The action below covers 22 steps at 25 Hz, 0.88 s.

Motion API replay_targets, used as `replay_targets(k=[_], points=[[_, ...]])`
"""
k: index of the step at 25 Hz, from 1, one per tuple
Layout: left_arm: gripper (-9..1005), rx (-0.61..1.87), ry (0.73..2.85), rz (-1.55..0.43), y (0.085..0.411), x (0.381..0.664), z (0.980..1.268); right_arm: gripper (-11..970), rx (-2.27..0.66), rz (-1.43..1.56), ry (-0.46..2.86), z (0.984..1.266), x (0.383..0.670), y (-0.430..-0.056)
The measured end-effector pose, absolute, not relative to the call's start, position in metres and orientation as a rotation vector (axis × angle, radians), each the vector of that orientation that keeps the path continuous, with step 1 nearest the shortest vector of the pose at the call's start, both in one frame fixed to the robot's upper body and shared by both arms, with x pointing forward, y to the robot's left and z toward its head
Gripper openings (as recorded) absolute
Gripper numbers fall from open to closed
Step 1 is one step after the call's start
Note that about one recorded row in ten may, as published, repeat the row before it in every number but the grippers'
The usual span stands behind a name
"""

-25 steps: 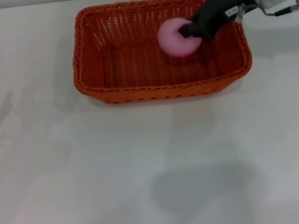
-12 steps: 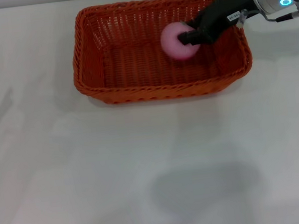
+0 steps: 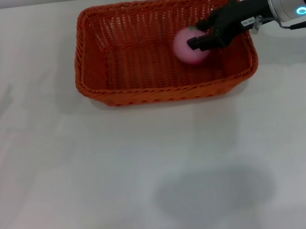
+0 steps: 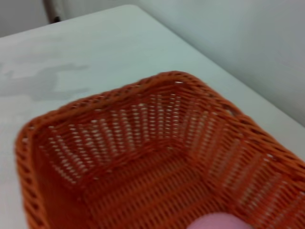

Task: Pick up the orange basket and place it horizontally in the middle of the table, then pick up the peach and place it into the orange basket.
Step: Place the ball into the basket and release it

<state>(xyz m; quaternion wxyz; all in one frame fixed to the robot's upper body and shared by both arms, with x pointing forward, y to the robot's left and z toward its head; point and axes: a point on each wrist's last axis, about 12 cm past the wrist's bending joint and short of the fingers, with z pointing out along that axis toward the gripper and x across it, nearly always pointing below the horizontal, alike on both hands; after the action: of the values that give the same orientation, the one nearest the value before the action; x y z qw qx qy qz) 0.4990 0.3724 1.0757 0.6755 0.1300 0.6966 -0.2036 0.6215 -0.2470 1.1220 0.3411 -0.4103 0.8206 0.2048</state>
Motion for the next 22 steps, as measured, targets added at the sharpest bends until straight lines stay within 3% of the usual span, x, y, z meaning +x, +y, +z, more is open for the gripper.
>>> replay_targets(k=[8,18,22], points=[[859,0.268,1.518,-0.439,0.373,0.502,1.080,699,-1.019,0.560,2.053,1.122,0.615,-0.254],[856,0.265,1.488,-0.428,0.371,0.515,1.088,867,-0.777,0.610,1.786,1.143,0.586,-0.294],[853,0.263,1.470,-0.390,0.372,0.519,1.091,868,-0.684,0.602,1.713,1.138,0.569,-0.316]])
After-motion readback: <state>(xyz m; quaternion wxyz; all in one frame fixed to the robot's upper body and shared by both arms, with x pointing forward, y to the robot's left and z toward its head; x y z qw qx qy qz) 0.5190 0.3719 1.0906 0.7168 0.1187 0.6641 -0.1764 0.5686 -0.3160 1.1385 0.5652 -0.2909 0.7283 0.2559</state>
